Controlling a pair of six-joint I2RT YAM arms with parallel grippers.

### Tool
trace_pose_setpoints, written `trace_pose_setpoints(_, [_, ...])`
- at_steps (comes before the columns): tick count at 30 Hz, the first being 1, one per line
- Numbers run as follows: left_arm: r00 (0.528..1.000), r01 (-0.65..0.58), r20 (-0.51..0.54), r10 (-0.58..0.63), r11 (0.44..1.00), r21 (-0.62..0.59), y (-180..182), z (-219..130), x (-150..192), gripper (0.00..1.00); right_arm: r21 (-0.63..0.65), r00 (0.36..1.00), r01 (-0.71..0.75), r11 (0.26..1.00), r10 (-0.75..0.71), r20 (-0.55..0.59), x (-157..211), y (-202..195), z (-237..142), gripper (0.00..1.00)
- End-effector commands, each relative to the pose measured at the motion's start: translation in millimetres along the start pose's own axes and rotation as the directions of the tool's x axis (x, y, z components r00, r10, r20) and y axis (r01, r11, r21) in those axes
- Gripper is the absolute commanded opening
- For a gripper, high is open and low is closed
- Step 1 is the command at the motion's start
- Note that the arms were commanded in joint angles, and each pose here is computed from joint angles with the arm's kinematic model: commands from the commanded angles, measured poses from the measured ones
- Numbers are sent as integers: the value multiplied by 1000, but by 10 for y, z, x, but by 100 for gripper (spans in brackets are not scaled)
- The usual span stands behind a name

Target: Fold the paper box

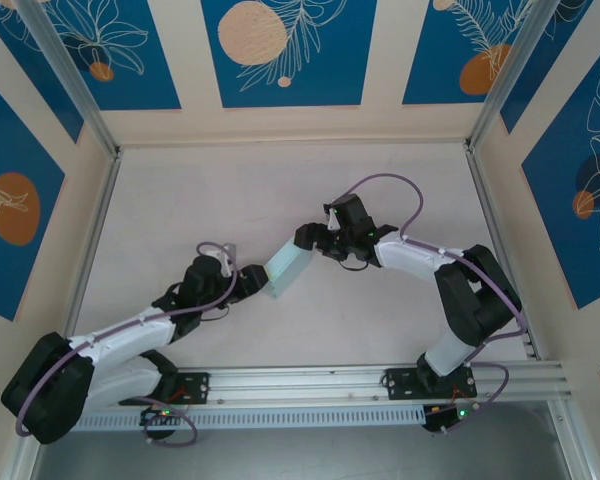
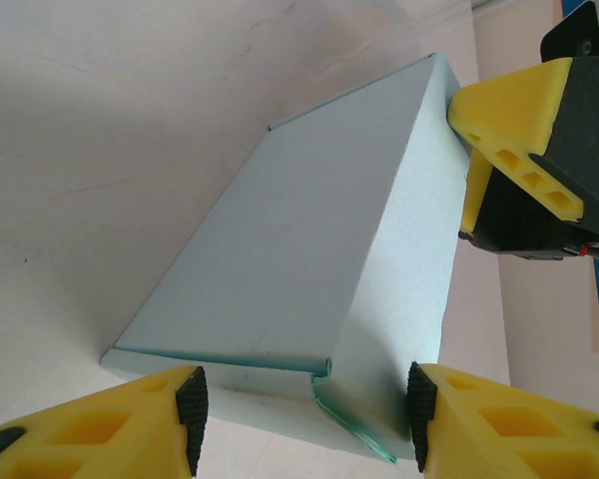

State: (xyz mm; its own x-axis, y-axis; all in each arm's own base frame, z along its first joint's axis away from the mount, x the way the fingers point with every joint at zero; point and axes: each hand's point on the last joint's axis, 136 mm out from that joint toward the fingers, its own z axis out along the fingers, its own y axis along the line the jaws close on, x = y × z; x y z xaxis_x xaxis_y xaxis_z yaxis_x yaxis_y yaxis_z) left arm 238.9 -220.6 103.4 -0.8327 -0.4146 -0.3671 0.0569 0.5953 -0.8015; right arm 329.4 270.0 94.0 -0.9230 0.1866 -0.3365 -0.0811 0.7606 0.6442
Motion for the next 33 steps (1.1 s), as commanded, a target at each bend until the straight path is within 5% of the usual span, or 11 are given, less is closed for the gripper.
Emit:
trace_pose_setpoints(1, [998,42,-41,-43,999,-31,197,-32,152,52,167,994,-50,985,66,-92,337,-486,131,78])
trace_pose_setpoints(18, [1000,4,-26,-4,1000,-6,215,-111,187,47,186,991,-65,980,85,-101,365,-518,186,76])
trace_pose_setpoints(22, [999,5,44,-4,1000,-6,113,-309,59,55,191,992,-64,979,83,-94,370,-531,157,75])
trace_pose_setpoints(26, [993,-3,118,1,1000,22,-38,-494,-79,73,183,993,-57,981,76,-94,370,-510,155,75])
trace_pose_setpoints(33, [996,-13,92,9,999,43,-143,-288,-135,74,179,993,-55,982,72,-92,393,-520,142,75])
